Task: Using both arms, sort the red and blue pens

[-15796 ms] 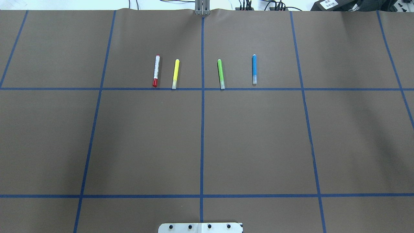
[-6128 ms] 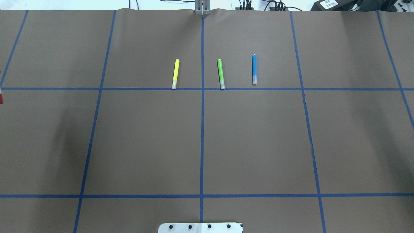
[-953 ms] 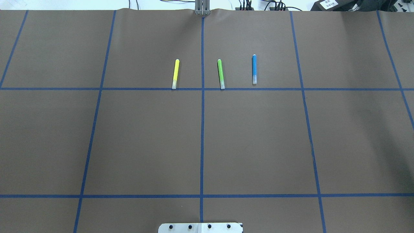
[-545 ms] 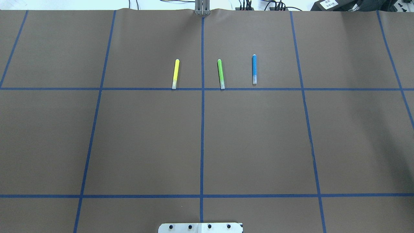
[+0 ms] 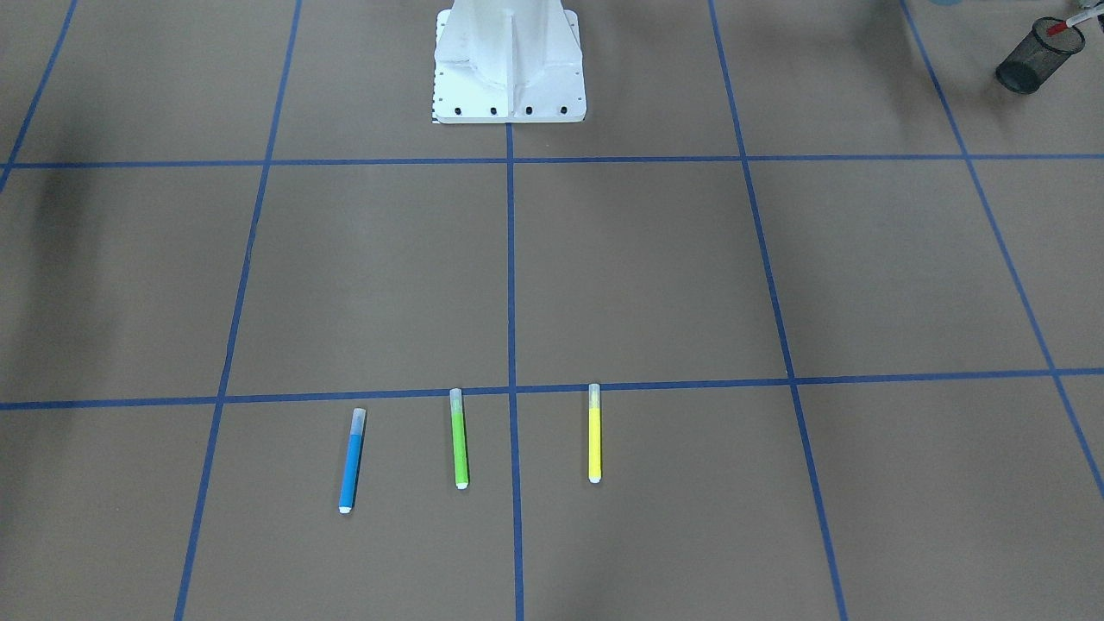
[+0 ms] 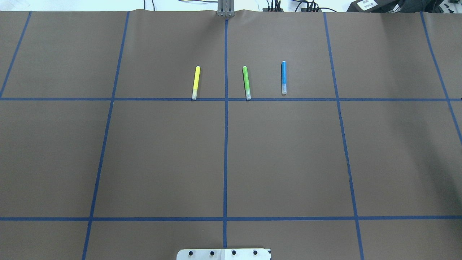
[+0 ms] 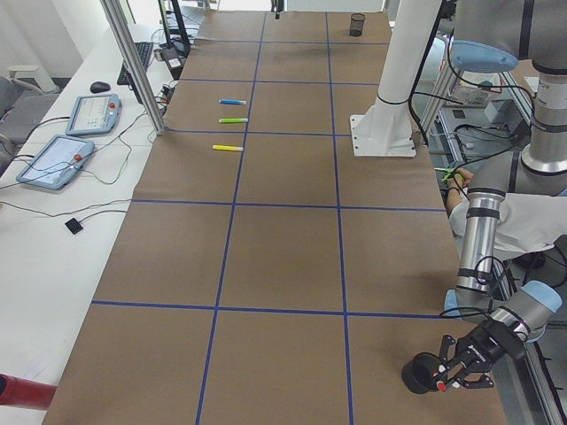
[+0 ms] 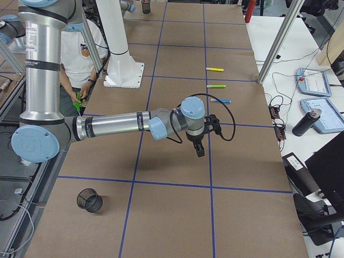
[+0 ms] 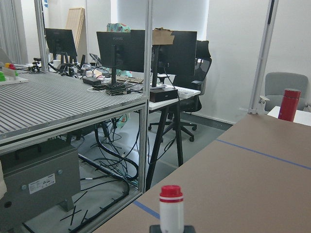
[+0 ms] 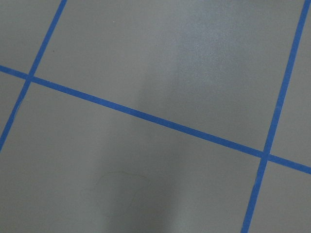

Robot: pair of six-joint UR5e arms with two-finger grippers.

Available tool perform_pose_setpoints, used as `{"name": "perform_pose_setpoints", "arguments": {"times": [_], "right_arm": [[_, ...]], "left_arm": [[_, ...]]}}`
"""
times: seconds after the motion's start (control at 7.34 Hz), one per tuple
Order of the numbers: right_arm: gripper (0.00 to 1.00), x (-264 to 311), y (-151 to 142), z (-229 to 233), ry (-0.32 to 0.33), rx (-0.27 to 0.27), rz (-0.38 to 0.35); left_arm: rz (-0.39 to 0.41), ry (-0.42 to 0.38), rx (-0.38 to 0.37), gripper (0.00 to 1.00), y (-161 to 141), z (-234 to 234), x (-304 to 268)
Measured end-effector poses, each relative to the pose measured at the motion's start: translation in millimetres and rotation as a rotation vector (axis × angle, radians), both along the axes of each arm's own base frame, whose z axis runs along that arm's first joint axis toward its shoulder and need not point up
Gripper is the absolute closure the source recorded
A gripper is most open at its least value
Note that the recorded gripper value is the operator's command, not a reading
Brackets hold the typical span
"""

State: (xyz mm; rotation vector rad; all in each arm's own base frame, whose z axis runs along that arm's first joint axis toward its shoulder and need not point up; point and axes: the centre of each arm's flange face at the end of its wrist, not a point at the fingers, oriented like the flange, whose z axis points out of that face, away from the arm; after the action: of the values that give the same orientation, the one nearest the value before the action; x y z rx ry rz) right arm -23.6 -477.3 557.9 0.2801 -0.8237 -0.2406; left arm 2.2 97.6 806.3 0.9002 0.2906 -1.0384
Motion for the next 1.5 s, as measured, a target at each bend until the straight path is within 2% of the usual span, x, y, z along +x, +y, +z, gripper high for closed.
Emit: {"name": "perform_pose_setpoints", "arguments": {"times": [0.14, 0.27, 0.54, 0.82, 1.09, 1.23, 1.36, 1.5], "right_arm": [[0.0, 0, 0, 0, 0.0, 0.0, 0.0], [0.0, 0, 0, 0, 0.0, 0.0, 0.0], [0.0, 0, 0, -2, -0.001, -0.001, 0.003], [0.0, 0, 0, -3, -0.004, -0.004, 0.008], [0.0, -1, 0, -4, -0.005, -0.007, 0.009], [0.0, -3, 0, -4, -0.007, -0.012, 0.011], [0.0, -6, -1, -6, -0.01, -0.022, 0.016], [0.0, -10, -3, -9, -0.015, -0.031, 0.022]], "left_arm": [[0.008, -0.011, -0.007, 0.27, -2, 2, -2], [0.012, -0.019, -0.011, 0.19, -4, 4, -5], [0.022, -0.015, -0.004, 0.19, -9, 4, -9], [0.063, 0.044, 0.023, 0.17, -34, -8, -38], [0.081, 0.104, 0.016, 0.04, -84, -51, -115], [0.103, 0.134, -0.002, 0.03, -112, -69, -155], [0.159, 0.161, -0.023, 0.02, -141, -77, -181], [0.26, 0.188, -0.047, 0.02, -179, -81, -199]]}}
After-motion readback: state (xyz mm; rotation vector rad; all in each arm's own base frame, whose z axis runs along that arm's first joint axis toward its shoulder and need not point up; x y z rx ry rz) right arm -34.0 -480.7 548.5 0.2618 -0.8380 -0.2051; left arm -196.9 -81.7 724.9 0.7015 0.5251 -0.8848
